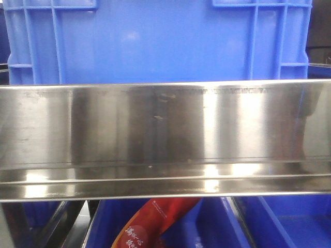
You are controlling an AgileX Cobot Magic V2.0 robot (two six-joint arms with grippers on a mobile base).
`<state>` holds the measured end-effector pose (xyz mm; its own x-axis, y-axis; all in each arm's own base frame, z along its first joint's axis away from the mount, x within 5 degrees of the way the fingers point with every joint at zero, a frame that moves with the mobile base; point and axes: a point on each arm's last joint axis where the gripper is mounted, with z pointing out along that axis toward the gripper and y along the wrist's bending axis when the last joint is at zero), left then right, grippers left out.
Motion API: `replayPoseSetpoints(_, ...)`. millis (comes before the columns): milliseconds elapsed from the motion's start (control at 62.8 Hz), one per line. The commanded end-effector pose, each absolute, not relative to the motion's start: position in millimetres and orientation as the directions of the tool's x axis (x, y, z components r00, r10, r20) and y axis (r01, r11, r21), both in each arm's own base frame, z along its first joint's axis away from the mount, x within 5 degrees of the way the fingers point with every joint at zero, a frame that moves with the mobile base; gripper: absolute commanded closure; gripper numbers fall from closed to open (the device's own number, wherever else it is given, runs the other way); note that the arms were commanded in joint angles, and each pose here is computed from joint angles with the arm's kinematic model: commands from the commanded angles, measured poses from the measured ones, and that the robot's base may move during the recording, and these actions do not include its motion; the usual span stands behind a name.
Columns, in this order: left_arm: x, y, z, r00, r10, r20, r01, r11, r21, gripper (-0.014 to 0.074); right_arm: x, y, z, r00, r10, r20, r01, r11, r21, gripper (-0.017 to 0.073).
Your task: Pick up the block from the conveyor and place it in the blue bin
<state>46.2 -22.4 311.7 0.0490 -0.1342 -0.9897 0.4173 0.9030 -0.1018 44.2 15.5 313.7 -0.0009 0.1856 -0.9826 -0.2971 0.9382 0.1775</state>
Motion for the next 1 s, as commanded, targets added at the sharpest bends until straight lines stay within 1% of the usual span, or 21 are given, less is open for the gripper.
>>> replayPoseSetpoints(0,45.1,-21.6,314.2,0.07,-0.153,-0.986,0.416,0.903,-0.11,0.0705,43.9,14.9,313.4,0.012,0.179,-0.984,-0.292,0.942,0.168,0.0721)
replayPoseSetpoints(143,45.1,-21.6,314.2,0.07,-0.153,-0.986,0.416,0.903,-0.11,0.0705,46.3,14.3,309.4,0.039,0.175,-0.984,-0.279,0.947,0.157,0.0721)
replayPoseSetpoints(223,45.1,-21.6,314.2,0.07,-0.153,-0.986,0.416,0.903,-0.11,0.0705,50.0,11.8,299.4,0.131,0.14,-0.982,-0.239,0.965,0.105,0.0721)
replayPoseSetpoints(271,45.1,-21.6,314.2,0.07,-0.153,-0.986,0.416,0.903,-0.11,0.0705,53.5,10.1,286.7,0.184,0.145,-0.972,-0.206,0.973,0.106,0.0721)
replayPoseSetpoints(318,45.1,-21.6,314.2,0.07,-0.153,-0.986,0.416,0.903,-0.11,0.0705,56.6,8.4,272.6,0.197,0.145,-0.97,-0.174,0.978,0.111,0.0721)
replayPoseSetpoints(414,45.1,-21.6,314.2,0.07,-0.153,-0.986,0.416,0.903,-0.11,0.0705,60.6,6.3,242.8,0.141,0.13,-0.981,-0.123,0.986,0.112,0.0721)
replayPoseSetpoints(509,45.1,-21.6,314.2,0.07,-0.153,-0.986,0.416,0.903,-0.11,0.0705,62.3,5.3,216.2,0.082,0.121,-0.989,-0.097,0.989,0.113,0.0721)
replayPoseSetpoints(573,45.1,-21.6,314.2,0.07,-0.153,-0.986,0.416,0.903,-0.11,0.0705,60.8,5.1,217.0,0.097,0.121,-0.988,-0.099,0.989,0.111,0.0721)
replayPoseSetpoints(621,45.1,-21.6,314.2,0.07,-0.153,-0.986,0.416,0.903,-0.11,0.0705,60.2,5.5,212.4,0.052,0.099,-0.994,-0.097,0.991,0.094,0.0721)
replayPoseSetpoints(700,45.1,-21.6,314.2,0.07,-0.153,-0.986,0.416,0.903,-0.11,0.0705,58.7,5.6,209.9,0.032,0.075,-0.997,-0.096,0.993,0.071,0.0721)
replayPoseSetpoints(987,45.1,-21.6,314.2,0.07,-0.153,-0.986,0.416,0.903,-0.11,0.0705,55.5,5.1,216.7,0.118,0.081,-0.99,-0.1,0.993,0.069,0.0721)
